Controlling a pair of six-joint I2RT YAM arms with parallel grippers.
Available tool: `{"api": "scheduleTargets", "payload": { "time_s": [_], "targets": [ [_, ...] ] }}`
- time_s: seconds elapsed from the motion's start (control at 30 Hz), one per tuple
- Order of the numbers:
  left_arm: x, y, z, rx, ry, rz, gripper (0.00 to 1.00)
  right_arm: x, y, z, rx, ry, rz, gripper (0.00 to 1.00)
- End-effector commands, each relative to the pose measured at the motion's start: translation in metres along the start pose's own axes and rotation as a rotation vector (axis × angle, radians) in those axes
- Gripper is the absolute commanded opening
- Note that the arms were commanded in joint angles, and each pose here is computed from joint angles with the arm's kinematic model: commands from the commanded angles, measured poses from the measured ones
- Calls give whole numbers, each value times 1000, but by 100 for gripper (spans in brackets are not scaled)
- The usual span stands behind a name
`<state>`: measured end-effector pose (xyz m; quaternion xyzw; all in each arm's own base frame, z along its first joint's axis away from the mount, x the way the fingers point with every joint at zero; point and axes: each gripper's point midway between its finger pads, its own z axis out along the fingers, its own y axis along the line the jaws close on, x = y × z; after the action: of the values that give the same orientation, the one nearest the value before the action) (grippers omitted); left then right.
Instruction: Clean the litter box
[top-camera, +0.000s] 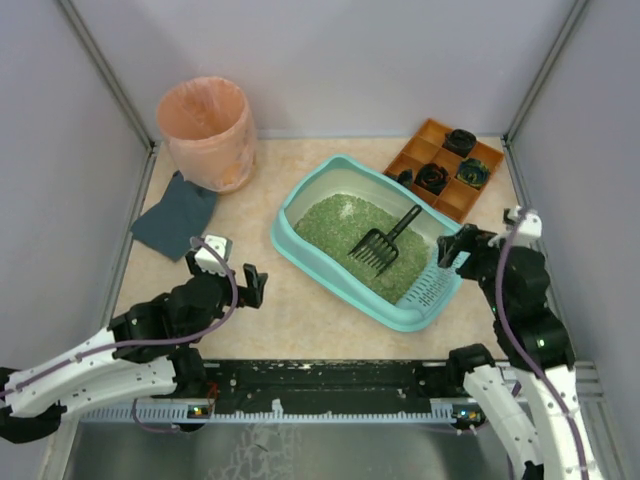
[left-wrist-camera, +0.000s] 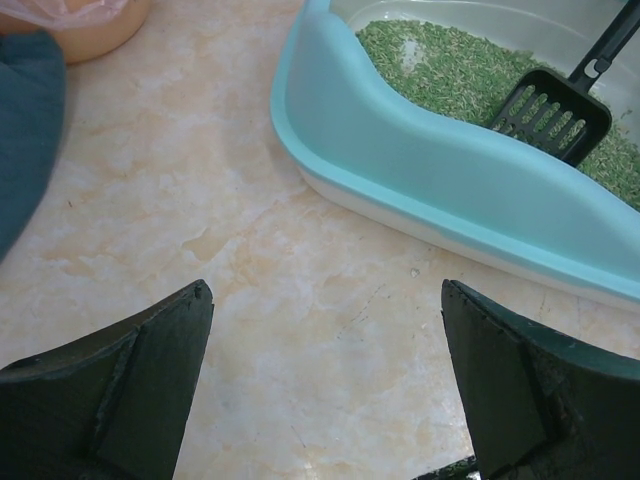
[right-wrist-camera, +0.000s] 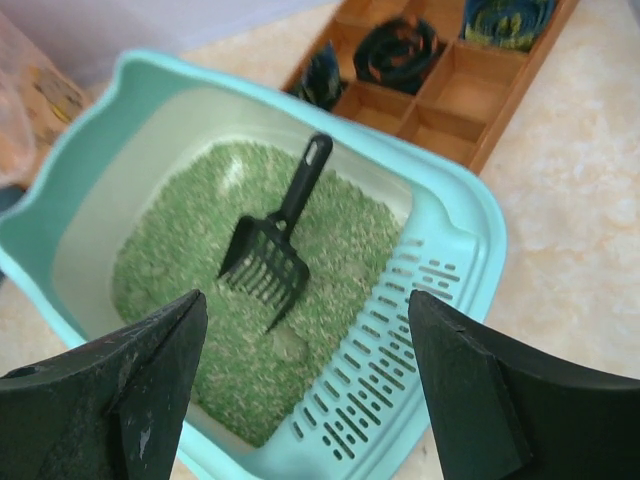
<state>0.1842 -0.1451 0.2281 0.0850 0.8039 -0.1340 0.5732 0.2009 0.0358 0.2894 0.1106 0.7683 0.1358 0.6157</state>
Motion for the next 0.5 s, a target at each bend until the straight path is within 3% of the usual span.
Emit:
{"api": "scheduleTargets", "payload": {
  "time_s": [0.0,0.1,0.27,0.47],
  "targets": [
    [4,4,-1,-19,36,-10,100,33,1,34,48,230,-21,81],
    [8,9,3,-40,95,-8,100,51,2,55,53,324,-29,81],
    [14,19,33,-13,181,-23,100,45,-8,81,99,317,2,81],
    [30,39,62,-55,277,-21,100,30,-50,104,267,292,68,81]
  ]
}}
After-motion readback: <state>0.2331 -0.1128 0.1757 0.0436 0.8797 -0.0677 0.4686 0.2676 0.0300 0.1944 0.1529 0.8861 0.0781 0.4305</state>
